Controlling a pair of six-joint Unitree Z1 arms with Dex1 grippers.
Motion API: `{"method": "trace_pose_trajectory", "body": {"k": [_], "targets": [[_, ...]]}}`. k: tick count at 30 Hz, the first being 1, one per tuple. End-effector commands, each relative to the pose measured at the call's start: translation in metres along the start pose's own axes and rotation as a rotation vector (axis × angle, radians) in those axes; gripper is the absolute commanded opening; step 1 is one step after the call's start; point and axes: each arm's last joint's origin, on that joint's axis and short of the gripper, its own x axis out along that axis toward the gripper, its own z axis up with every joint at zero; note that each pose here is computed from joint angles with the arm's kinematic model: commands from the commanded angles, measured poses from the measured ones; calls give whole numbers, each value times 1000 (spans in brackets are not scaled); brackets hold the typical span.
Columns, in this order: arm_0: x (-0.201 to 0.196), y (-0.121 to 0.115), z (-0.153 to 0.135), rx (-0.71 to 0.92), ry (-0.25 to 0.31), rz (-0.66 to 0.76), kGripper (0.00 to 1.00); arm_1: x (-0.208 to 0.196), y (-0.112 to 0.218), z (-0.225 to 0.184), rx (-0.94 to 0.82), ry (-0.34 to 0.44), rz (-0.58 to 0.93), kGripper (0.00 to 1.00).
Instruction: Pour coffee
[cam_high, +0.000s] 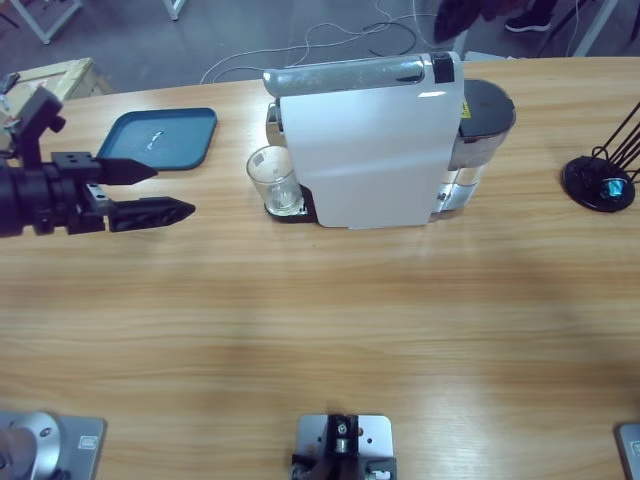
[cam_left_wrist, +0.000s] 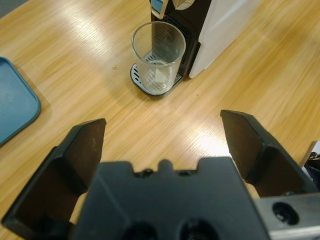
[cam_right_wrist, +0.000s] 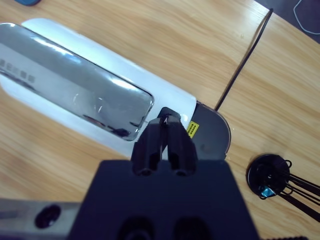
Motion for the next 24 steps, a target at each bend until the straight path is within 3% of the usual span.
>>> {"method": "trace_pose_trajectory", "body": {"k": [1, 10, 20, 22, 24], "targets": [[11, 2, -1, -14, 30, 5, 997, 39, -1, 0, -16, 81, -65, 0], [13, 3, -1, -14, 31, 5, 997, 40, -1, -2, -17, 88, -63, 0], [15, 4, -2, -18, 41, 4, 996, 61, 9, -24, -40, 164, -53, 0], [15, 4, -2, -18, 41, 4, 997, 49, 8, -20, -34, 113, -61, 0], [15, 4, -2, -18, 41, 4, 997, 10, 3, -9, -13, -22, -61, 0]]}}
